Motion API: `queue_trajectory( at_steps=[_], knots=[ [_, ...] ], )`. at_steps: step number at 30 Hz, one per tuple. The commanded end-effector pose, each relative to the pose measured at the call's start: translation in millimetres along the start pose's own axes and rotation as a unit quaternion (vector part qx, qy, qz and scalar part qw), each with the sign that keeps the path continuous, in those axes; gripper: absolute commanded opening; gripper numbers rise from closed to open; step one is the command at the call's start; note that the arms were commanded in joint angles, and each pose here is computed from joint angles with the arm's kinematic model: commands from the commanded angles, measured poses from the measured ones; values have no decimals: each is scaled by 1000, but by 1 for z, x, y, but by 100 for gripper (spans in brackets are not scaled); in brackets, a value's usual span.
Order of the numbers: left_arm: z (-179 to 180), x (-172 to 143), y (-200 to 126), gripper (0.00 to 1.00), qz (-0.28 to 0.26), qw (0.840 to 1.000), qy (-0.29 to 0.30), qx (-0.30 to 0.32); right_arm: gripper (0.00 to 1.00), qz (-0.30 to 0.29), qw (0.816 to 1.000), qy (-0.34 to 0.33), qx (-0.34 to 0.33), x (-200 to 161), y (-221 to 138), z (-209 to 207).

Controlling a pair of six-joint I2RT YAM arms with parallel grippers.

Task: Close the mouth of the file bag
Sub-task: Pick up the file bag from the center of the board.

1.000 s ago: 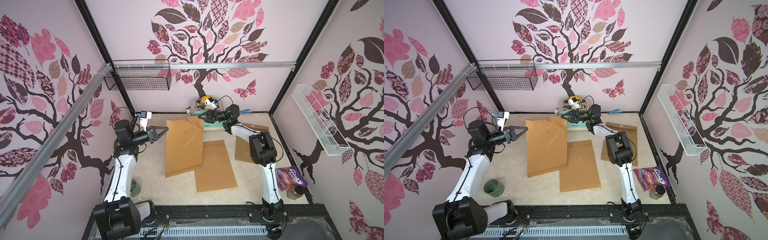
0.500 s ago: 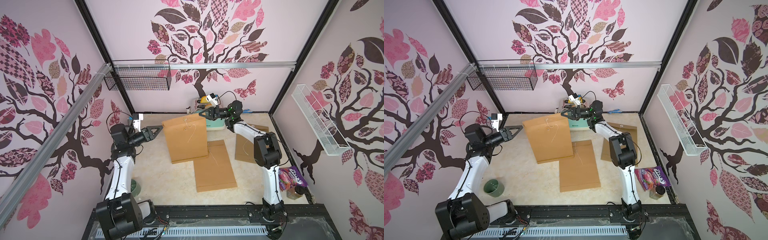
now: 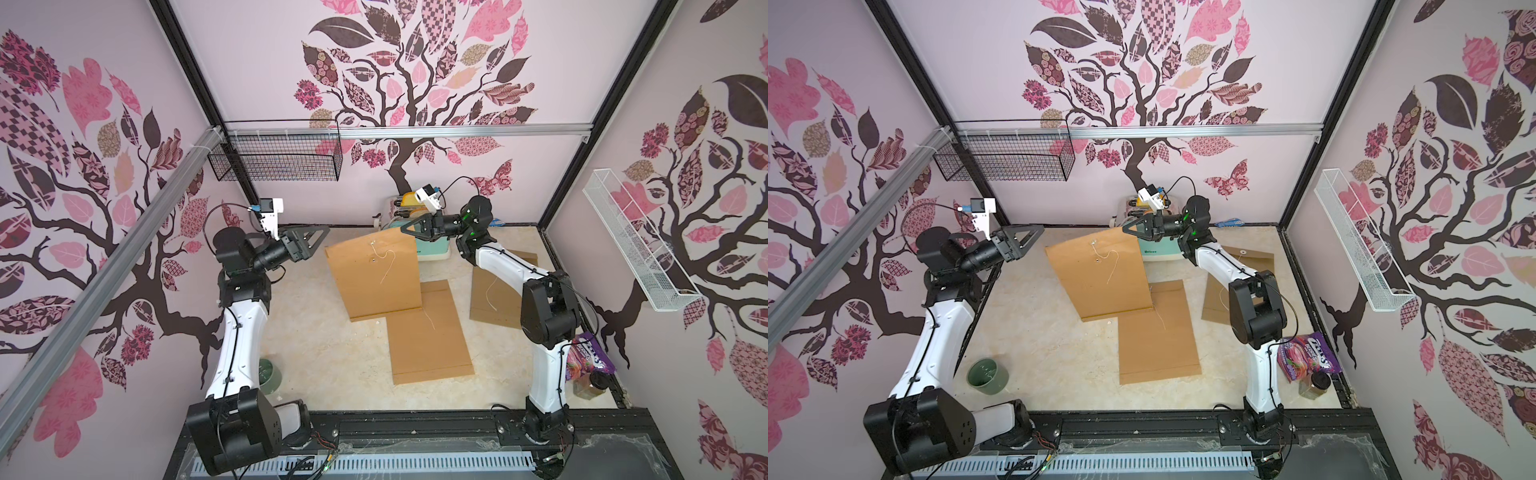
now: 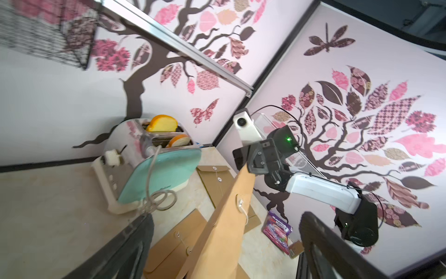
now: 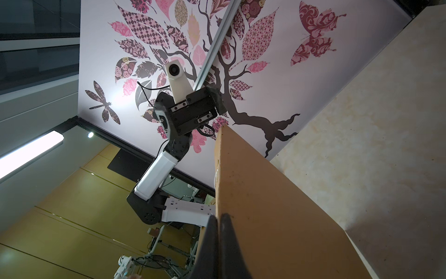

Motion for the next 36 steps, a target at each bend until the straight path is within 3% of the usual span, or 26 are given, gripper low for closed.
queue_trajectory(
  at_steps=[1, 12, 16, 24, 26, 36],
  knots=[
    [6, -18, 5, 98, 32, 999, -2, -5, 0, -6, 999, -36, 9, 3, 4, 36],
    [-21, -29, 3, 92, 29, 997, 32, -67, 0, -12, 998, -63, 12, 3, 2, 82],
    [-21, -36, 2, 80, 36, 997, 27, -69, 0, -16, 997, -69, 16, 6, 2, 92],
    [-41, -25, -4, 69, -8, 996, 23, -89, 0, -5, 997, -69, 27, 0, 18, 100],
    [-36, -30, -4, 60, -3, 997, 7, -76, 0, -11, 997, -74, 25, 4, 17, 103],
    [-31, -45, -5, 59, 17, 997, -10, -78, 0, -18, 996, -77, 26, 10, 18, 113]
  ],
)
Point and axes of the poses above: each gripper's point midway between its finger pads, its own y axis out along the fingers, its own z axis along the line the jaws close on, x = y × z, the point moved 5 cm from there along -y, back along the fingers, and after that the axes turned 3 degrees about -y, right-handed, at the moved point
